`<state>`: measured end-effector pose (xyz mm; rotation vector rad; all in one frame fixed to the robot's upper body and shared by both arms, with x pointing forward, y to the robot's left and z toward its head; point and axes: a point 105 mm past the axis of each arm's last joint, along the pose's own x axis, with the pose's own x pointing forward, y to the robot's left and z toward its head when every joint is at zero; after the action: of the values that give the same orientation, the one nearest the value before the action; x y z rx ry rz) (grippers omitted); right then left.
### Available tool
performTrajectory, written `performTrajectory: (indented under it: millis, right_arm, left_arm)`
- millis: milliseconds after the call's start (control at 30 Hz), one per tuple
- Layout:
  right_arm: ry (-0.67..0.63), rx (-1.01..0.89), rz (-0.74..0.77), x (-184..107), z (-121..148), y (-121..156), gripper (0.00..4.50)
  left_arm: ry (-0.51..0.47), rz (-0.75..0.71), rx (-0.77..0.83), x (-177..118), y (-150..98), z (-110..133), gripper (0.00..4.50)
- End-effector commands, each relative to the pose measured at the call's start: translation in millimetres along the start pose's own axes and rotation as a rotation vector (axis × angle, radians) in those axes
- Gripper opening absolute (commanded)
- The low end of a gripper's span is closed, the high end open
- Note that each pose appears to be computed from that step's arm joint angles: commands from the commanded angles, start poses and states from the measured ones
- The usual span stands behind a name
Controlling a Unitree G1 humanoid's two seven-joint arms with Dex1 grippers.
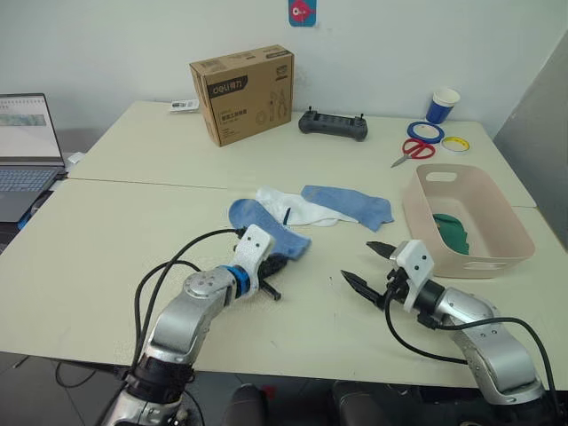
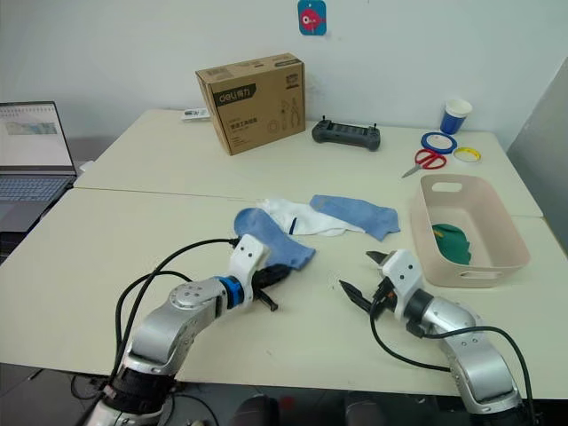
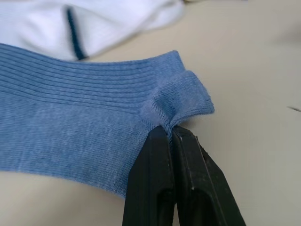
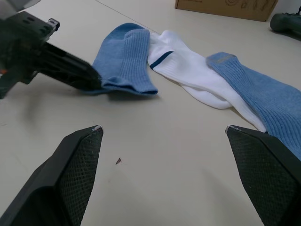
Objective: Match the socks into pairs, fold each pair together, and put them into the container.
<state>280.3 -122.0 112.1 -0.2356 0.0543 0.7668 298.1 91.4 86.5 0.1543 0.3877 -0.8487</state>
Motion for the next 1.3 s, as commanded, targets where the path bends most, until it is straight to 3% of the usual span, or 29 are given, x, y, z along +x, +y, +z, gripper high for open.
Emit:
performTrajectory:
  millis: [33, 133, 233, 333, 533, 667, 700, 767, 900, 1000, 1167, 1200, 1300]
  right_arm:
    - [-0.039, -0.011, -0.018, -7.1, 13.9, -6.0, 4.50]
    - [-0.026, -0.006, -0.031, -10.3, 10.5, -11.0, 4.50]
    - [-0.021, 0.005, -0.055, -10.5, 10.0, -14.7, 4.50]
    - [-0.018, 0.017, -0.034, -12.8, 10.6, -10.4, 4.50]
    - [0.005, 0.070, -0.051, -23.6, 5.1, -14.2, 4.50]
    - [0.050, 0.091, -0.010, -34.2, -1.1, -11.1, 4.50]
    - [0.062, 0.091, 0.021, -38.4, -1.7, -6.4, 4.50]
    - [0.107, 0.078, 0.114, -46.0, -5.7, 9.7, 4.50]
    - [0.185, -0.004, 0.201, -48.8, -17.3, 23.6, 4.50]
    - [0.161, 0.030, 0.190, -38.7, -13.2, 25.4, 4.50]
    - [0.226, 0.050, 0.238, -32.8, -26.2, 35.1, 4.50]
    - [0.226, 0.060, 0.242, -32.4, -26.9, 36.0, 4.31]
    - [0.222, 0.080, 0.268, -31.3, -27.3, 40.1, 3.55]
  left_arm:
    - [-0.026, -0.308, 0.034, -13.7, -50.2, 18.0, 0.07]
    - [-0.031, -0.438, -0.037, -11.5, -59.3, 19.2, 0.07]
    - [-0.039, -0.470, -0.091, -5.3, -58.4, 17.3, 0.07]
    - [-0.087, -0.487, -0.160, 0.4, -59.6, 24.3, 0.67]
    - [-0.085, -0.521, -0.163, -19.7, -50.9, 24.3, 2.51]
    - [-0.097, -0.323, -0.096, -28.8, -1.2, 24.5, 3.77]
    - [-0.122, -0.217, -0.069, -26.7, 22.2, 27.4, 4.03]
    - [-0.165, -0.066, -0.041, -23.3, 58.2, 34.3, 4.03]
    - [-0.164, 0.044, 0.051, -3.7, 77.5, 36.6, 4.03]
    - [-0.164, 0.019, 0.032, 13.9, 70.4, 35.2, 4.03]
    - [-0.146, -0.001, 0.040, 27.8, 65.3, 29.4, 4.03]
    - [-0.134, -0.011, 0.039, 29.1, 63.8, 26.9, 4.05]
    - [-0.095, -0.005, 0.049, 31.2, 64.7, 19.2, 3.44]
